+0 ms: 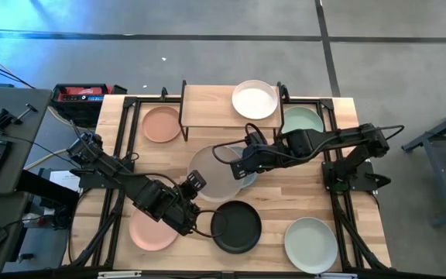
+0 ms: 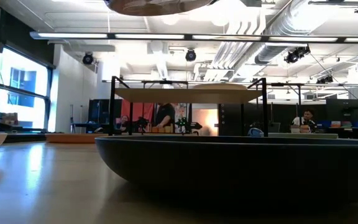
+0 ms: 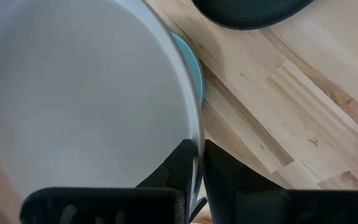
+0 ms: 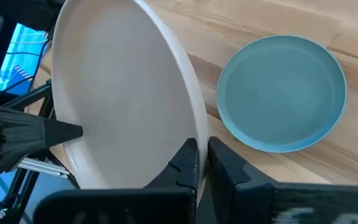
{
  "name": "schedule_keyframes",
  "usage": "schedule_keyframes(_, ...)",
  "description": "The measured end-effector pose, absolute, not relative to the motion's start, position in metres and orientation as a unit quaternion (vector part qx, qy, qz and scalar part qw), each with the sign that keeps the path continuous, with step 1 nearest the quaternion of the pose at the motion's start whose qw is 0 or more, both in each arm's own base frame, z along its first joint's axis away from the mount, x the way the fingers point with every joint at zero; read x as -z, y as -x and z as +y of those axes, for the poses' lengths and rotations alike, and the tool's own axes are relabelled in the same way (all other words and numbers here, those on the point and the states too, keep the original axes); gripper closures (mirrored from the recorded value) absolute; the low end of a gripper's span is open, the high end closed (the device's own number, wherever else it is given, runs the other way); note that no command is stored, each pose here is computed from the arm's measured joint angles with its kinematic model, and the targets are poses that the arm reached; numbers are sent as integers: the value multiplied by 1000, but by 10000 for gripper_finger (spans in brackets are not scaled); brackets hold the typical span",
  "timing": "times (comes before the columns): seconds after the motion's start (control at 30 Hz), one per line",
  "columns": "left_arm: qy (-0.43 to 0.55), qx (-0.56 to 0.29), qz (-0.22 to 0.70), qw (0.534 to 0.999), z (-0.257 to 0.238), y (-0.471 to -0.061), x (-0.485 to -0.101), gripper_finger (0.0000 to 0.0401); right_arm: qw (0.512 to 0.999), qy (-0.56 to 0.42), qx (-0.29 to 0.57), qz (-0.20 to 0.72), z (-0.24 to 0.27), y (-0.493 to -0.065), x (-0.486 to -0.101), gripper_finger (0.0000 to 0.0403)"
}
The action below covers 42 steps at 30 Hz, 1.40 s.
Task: Place and stack plates onto a shelf
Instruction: Stack the light brown plate on top of the other white plate on the shelf
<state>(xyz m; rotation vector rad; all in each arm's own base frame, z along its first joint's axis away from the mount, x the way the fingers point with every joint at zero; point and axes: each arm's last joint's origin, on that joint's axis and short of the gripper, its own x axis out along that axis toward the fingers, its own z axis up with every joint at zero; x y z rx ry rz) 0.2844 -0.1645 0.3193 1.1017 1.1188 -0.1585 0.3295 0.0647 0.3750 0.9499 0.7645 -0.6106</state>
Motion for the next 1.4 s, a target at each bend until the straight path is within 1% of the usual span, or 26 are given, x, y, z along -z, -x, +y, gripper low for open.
schedule_keyframes(0.1,-481,67,506,713,-164,-285,-319,364,775,-442,284,352,65,-330,-375,402)
schedule_keyframes(0.27,-438,71,519,731,-160,-287,-318,335,772,-446,286,351,65,-329,-375,402)
schedule_keyframes(0.47,-408,50,521,748,-160,-287,-318,310,765,-444,298,360,64,-327,-373,403)
schedule_keyframes(0.67,-376,20,518,768,-159,-285,-322,311,761,-445,305,360,59,-327,-373,403)
schedule_keyframes(0.87,-365,-4,502,784,-154,-279,-332,311,758,-445,313,359,53,-328,-372,402)
schedule_keyframes(1.03,-360,-4,496,790,-152,-275,-338,311,756,-447,318,356,49,-328,-373,402)
schedule_keyframes(1.27,-351,13,504,789,-152,-275,-337,311,756,-451,318,351,46,-328,-373,402)
schedule_keyframes(1.4,-361,-3,499,788,-152,-275,-337,311,754,-454,322,349,41,-329,-374,402)
